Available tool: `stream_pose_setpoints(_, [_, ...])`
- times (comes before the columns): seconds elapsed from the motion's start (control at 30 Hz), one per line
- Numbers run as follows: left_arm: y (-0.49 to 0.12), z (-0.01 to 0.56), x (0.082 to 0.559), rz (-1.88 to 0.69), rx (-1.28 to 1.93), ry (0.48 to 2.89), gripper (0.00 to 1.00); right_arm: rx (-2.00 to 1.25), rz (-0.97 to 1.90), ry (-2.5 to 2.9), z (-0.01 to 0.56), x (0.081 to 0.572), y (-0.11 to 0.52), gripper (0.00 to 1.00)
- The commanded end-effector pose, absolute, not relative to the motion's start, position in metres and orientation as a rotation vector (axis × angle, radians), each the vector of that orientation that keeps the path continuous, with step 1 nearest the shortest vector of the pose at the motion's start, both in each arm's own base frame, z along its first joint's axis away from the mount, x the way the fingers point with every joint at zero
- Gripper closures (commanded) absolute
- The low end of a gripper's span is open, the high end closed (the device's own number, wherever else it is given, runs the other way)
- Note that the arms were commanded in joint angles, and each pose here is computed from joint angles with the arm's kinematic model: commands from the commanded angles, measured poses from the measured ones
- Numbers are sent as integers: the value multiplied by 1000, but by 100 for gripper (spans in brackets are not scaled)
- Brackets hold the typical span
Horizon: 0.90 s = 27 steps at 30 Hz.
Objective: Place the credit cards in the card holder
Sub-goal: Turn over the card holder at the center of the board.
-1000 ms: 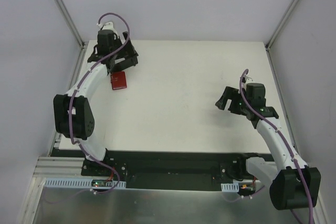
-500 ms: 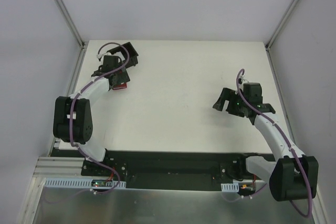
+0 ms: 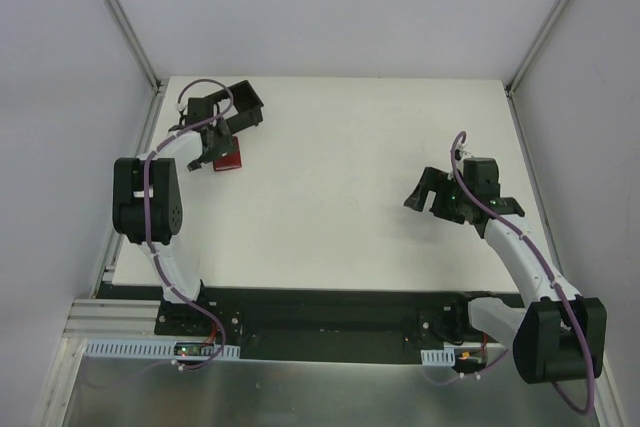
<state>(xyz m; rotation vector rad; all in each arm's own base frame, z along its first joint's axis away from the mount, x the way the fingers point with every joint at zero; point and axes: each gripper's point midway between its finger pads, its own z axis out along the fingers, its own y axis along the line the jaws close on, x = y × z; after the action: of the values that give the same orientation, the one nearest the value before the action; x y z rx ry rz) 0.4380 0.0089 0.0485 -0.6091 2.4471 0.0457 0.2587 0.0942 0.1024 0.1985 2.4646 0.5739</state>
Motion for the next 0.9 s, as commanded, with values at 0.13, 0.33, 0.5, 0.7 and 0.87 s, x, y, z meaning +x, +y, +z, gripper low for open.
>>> stream_pose_setpoints(0.13, [-3, 41, 429, -152, -690, 2487, 20, 200, 601, 2442, 112, 266, 99, 4])
stream_pose_setpoints(0.33, [-17, 28, 424, -253, -752, 2531, 27, 205, 601, 2455, 108, 266, 99, 4])
stream_pose_setpoints(0.5, [-22, 10, 420, -278, -783, 2576, 43, 201, 601, 2472, 105, 264, 99, 4])
stream_pose_setpoints(0.7, [-22, 3, 413, -269, -806, 2593, 70, 207, 601, 2480, 102, 262, 99, 4])
stream_pose_setpoints(0.87, [-23, 10, 417, -279, -773, 2581, 99, 210, 603, 2491, 99, 262, 99, 4])
